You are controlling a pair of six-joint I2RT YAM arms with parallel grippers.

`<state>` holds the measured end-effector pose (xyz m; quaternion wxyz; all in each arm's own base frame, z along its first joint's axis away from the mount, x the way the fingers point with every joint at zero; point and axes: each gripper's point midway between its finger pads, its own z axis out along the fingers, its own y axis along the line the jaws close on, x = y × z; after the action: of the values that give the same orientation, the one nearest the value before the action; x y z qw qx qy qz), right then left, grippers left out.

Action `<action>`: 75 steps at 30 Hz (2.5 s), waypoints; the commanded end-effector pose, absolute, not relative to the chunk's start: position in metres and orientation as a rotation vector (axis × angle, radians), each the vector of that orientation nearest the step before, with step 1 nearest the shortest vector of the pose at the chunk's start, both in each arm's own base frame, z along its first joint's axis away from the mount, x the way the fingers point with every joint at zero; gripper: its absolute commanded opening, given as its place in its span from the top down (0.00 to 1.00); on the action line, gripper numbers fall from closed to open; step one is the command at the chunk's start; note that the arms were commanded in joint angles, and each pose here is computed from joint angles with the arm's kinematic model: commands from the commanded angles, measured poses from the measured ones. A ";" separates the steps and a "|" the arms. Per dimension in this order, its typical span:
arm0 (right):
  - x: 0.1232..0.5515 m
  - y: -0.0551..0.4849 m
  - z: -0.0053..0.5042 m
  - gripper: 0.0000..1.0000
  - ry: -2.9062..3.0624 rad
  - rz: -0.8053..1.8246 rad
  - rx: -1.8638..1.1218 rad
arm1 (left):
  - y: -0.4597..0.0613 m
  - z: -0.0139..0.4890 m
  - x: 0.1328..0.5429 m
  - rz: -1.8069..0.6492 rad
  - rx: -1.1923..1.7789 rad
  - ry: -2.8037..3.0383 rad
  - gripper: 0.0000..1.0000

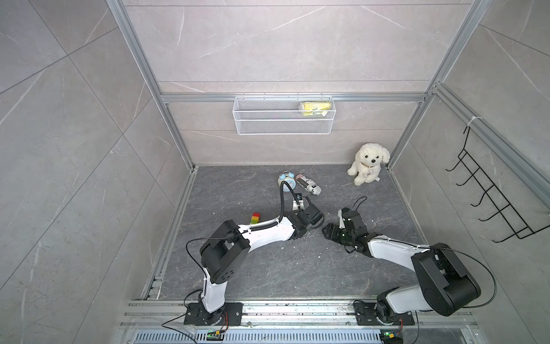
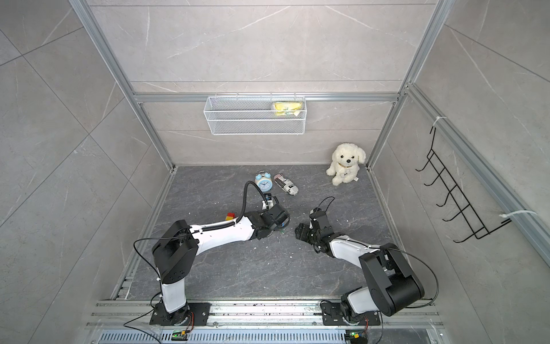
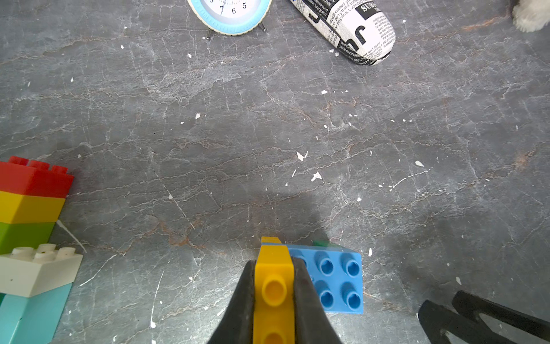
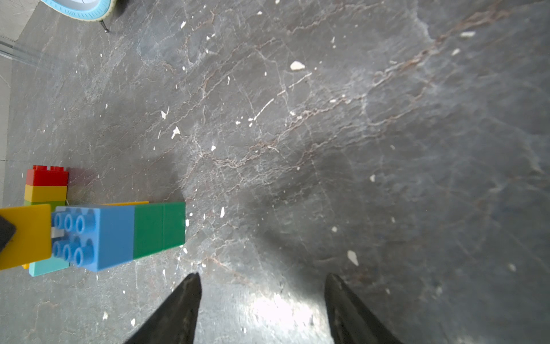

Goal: Assemble the letter h with lego
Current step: Assemble the lego brick with the lego brick.

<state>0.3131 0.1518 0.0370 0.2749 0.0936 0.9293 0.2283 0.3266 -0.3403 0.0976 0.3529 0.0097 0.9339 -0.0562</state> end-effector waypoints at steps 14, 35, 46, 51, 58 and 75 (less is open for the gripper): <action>0.317 0.154 0.039 0.31 2.504 0.612 0.236 | -0.328 0.062 0.296 -0.072 0.112 2.567 1.00; 0.316 0.155 0.039 0.31 2.510 0.620 0.227 | -0.329 0.062 0.300 -0.068 0.176 2.545 1.00; 0.316 0.157 0.040 0.31 2.508 0.633 0.217 | -0.331 0.055 0.303 -0.067 0.200 2.578 1.00; 0.316 0.157 0.042 0.31 2.500 0.636 0.213 | -0.329 0.034 0.295 -0.069 0.249 2.611 1.00; 0.316 0.158 0.044 0.31 2.495 0.643 0.209 | -0.316 0.027 0.293 0.008 0.205 2.632 1.00; 0.314 0.169 0.048 0.37 2.481 0.729 0.169 | -0.307 0.050 0.299 -0.030 0.038 2.644 1.00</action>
<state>0.3096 0.1639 0.0408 0.2625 0.0760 0.9264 0.2591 0.3285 -0.3426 0.0940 0.3422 0.0161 0.9362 -0.0788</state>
